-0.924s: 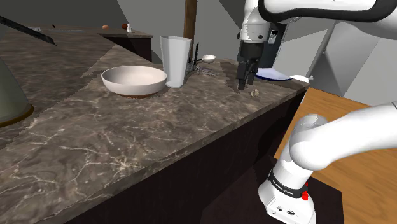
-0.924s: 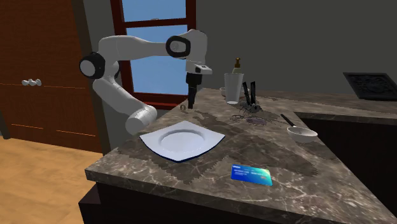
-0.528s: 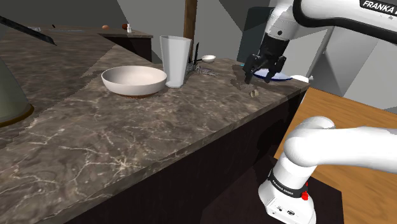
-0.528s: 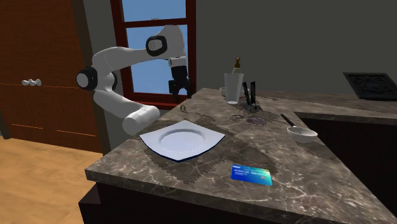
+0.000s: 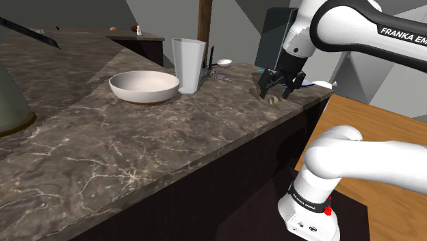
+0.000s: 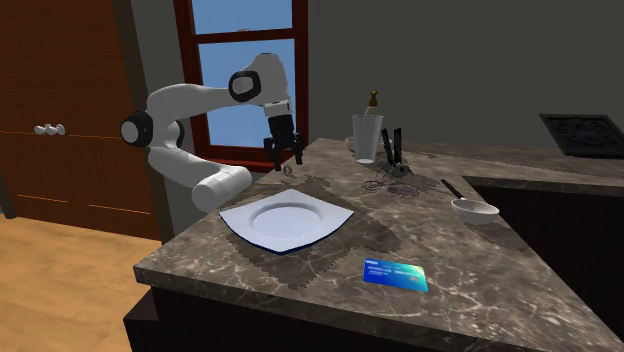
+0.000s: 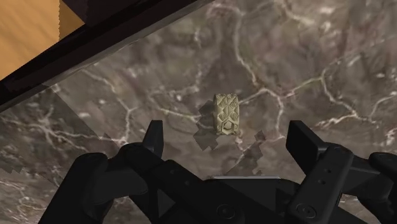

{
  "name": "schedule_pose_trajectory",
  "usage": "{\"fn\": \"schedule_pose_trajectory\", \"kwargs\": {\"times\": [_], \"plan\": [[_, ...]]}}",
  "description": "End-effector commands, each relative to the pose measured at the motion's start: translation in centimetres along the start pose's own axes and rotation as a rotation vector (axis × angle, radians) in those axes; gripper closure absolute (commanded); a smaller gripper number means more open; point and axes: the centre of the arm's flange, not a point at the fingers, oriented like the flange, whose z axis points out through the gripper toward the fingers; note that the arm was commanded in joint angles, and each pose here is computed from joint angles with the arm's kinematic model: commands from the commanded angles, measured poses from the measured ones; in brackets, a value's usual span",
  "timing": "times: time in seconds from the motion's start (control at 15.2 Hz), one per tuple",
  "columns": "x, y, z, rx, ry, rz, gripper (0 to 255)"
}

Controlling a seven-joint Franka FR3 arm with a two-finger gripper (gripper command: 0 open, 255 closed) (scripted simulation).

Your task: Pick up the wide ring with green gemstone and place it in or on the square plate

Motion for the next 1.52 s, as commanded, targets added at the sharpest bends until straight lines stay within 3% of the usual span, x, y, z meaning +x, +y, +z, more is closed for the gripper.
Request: {"fn": "schedule_pose_trajectory", "kwargs": {"times": [0.0, 0.4, 0.46, 1.06, 1.45], "plan": [[0.0, 0.0, 0.4, 0.0, 0.0, 0.0, 0], [0.0, 0.0, 0.3, 0.0, 0.0, 0.0, 0], [0.0, 0.0, 0.3, 0.0, 0.0, 0.0, 255], [0.0, 0.0, 0.4, 0.0, 0.0, 0.0, 255], [0.7, 0.0, -2.7, 0.0, 0.0, 0.0, 255]]}}
